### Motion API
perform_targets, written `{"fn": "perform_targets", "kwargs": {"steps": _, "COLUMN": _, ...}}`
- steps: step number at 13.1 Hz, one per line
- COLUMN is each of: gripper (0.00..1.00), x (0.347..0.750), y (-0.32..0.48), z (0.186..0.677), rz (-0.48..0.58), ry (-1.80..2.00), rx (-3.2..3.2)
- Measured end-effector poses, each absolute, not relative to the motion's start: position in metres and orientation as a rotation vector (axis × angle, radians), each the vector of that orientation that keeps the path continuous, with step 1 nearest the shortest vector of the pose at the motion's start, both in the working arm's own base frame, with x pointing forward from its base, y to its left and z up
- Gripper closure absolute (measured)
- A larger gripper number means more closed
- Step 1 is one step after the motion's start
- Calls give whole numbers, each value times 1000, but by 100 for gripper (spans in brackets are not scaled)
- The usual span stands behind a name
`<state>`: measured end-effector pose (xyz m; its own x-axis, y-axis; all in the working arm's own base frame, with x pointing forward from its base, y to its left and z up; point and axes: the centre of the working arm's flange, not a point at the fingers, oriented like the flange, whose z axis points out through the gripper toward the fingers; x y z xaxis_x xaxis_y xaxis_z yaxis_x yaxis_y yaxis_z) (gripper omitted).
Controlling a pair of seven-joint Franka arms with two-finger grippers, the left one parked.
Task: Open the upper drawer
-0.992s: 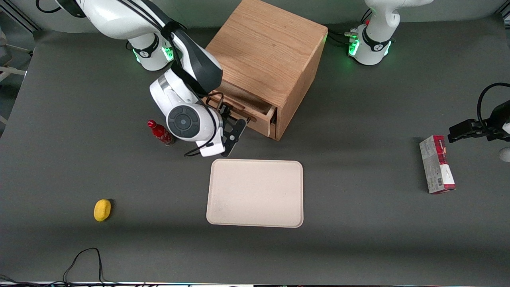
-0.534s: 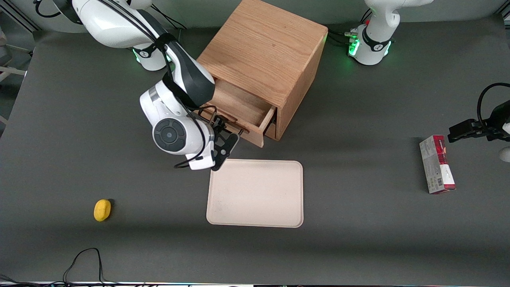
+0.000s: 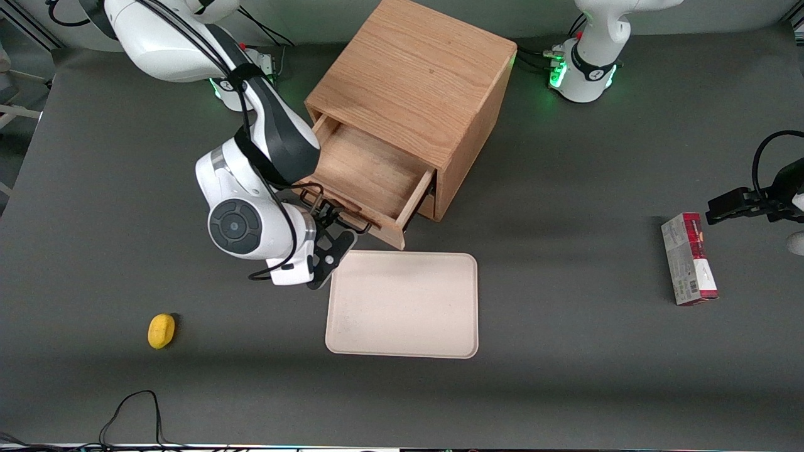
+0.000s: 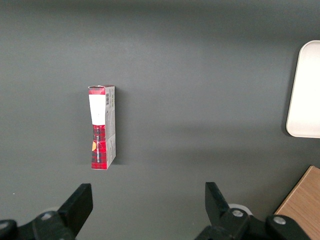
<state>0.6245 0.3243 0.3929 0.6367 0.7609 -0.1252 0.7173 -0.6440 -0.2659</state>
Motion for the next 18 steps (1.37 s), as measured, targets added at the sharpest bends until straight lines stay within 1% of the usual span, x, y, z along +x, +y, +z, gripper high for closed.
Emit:
{"fn": "perform_targets", "kwargs": {"steps": 6, "gripper": 0, "x": 647, "y": 301, "z": 394, "rz": 286, "ry": -1224, "rx": -2670}}
{"fn": "perform_targets", "kwargs": {"steps": 8, "gripper": 0, "x": 656, "y": 295, "z": 394, "rz": 227, "ry": -1209, "rx": -2683}}
{"fn": "perform_targets", "kwargs": {"steps": 12, "gripper": 0, "x": 670, "y": 285, "z": 389, "rz": 166, "ry": -1183, "rx": -2699}}
{"fn": "perform_targets", "kwargs": {"steps": 18, "gripper": 0, "x": 685, "y": 269, "z": 391, "rz": 118, "ry": -1146, "rx": -2717}}
